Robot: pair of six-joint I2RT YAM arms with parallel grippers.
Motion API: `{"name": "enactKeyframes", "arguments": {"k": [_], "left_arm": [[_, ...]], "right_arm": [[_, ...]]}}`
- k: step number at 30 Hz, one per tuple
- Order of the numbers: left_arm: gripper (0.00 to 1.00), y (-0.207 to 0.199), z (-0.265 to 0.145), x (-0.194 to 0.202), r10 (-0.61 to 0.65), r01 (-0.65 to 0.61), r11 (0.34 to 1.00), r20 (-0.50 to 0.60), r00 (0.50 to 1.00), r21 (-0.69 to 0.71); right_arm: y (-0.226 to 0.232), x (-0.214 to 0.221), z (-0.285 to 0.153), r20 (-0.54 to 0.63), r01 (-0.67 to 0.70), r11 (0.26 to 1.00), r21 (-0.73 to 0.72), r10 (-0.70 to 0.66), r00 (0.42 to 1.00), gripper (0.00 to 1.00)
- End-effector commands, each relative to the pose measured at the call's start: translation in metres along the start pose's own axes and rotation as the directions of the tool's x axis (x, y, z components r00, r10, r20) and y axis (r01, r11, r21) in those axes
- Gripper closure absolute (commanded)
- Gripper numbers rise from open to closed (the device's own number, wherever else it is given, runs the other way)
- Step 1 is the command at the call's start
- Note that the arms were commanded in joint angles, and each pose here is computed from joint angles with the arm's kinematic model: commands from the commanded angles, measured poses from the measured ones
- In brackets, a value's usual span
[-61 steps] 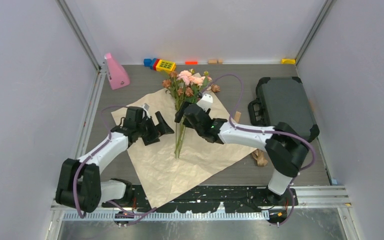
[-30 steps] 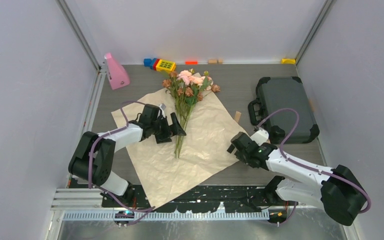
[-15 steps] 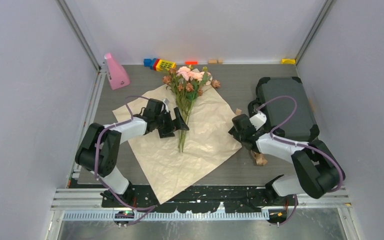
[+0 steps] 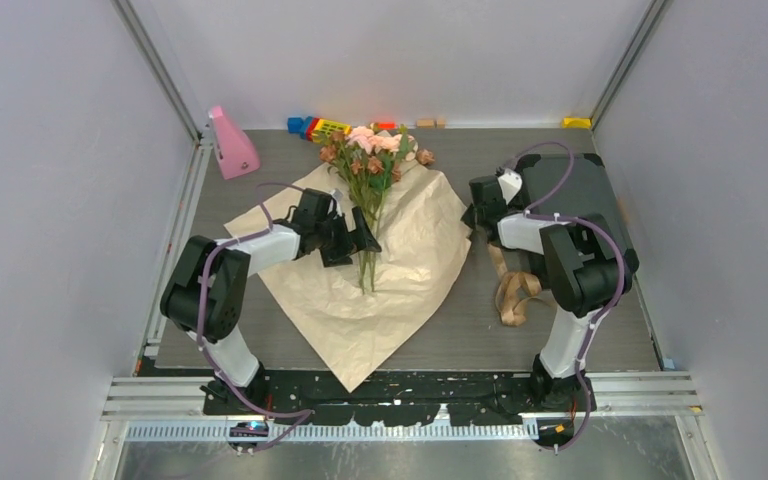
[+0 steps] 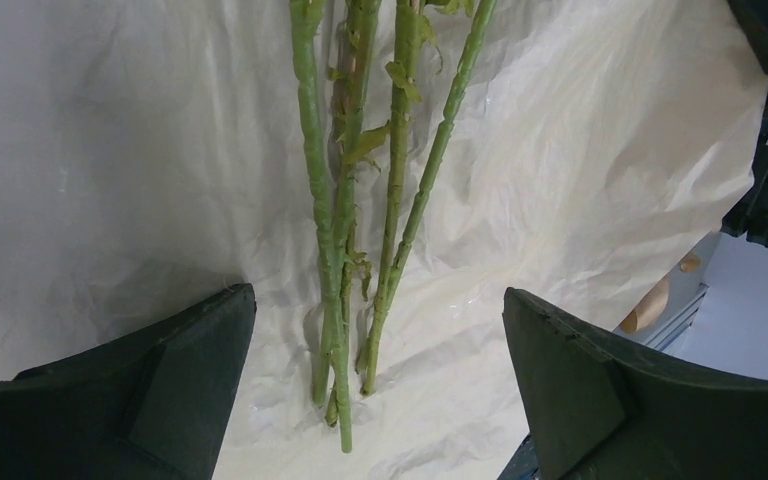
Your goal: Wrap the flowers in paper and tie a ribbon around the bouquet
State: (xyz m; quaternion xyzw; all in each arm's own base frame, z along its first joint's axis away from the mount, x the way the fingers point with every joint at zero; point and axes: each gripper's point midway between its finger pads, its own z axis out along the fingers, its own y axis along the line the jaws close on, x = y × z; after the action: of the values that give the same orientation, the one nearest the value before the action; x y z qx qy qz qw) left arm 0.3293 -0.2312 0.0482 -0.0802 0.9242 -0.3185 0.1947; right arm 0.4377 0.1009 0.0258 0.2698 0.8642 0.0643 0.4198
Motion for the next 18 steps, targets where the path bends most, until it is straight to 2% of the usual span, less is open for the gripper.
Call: {"name": "enactKeyframes", "arguments": {"k": [1,7,13,15,17,18], "left_arm": [[0.01,0.02,-0.008,0.009,0.003,-0.004,0.996,-0.012,1.0,-0.094],[0.02,0.022,-0.042,0.021,-0.009,0.012,0.993,0.028,1.0,-0.12],[0.02,0.034,-0.091,0.038,-0.005,0.022,0.98,0.086,0.996,-0.199],[0.02,0.043,-0.104,0.047,-0.015,0.036,0.971,0.091,0.996,-0.238],[0.02,0.05,-0.114,0.059,-0.027,0.048,0.962,0.082,0.996,-0.267],[0.02,0.053,-0.117,0.065,-0.035,0.054,0.961,0.072,0.997,-0.273]], "right_arm": [[0.025,-0.042,0.009,0.096,0.082,0.995,-0.057,-0.076,0.993,0.99],[0.017,-0.08,0.012,0.154,0.141,0.99,0.001,-0.139,0.978,0.99],[0.01,-0.082,0.012,0.127,0.156,0.988,0.024,-0.158,0.979,0.99],[0.012,-0.073,0.007,0.096,0.146,0.989,-0.013,-0.144,0.985,0.87],[0.011,-0.068,0.0,0.086,0.127,0.991,-0.029,-0.124,0.989,0.61],[0.01,-0.069,-0.005,0.088,0.112,0.993,-0.034,-0.109,0.99,0.51]]}}
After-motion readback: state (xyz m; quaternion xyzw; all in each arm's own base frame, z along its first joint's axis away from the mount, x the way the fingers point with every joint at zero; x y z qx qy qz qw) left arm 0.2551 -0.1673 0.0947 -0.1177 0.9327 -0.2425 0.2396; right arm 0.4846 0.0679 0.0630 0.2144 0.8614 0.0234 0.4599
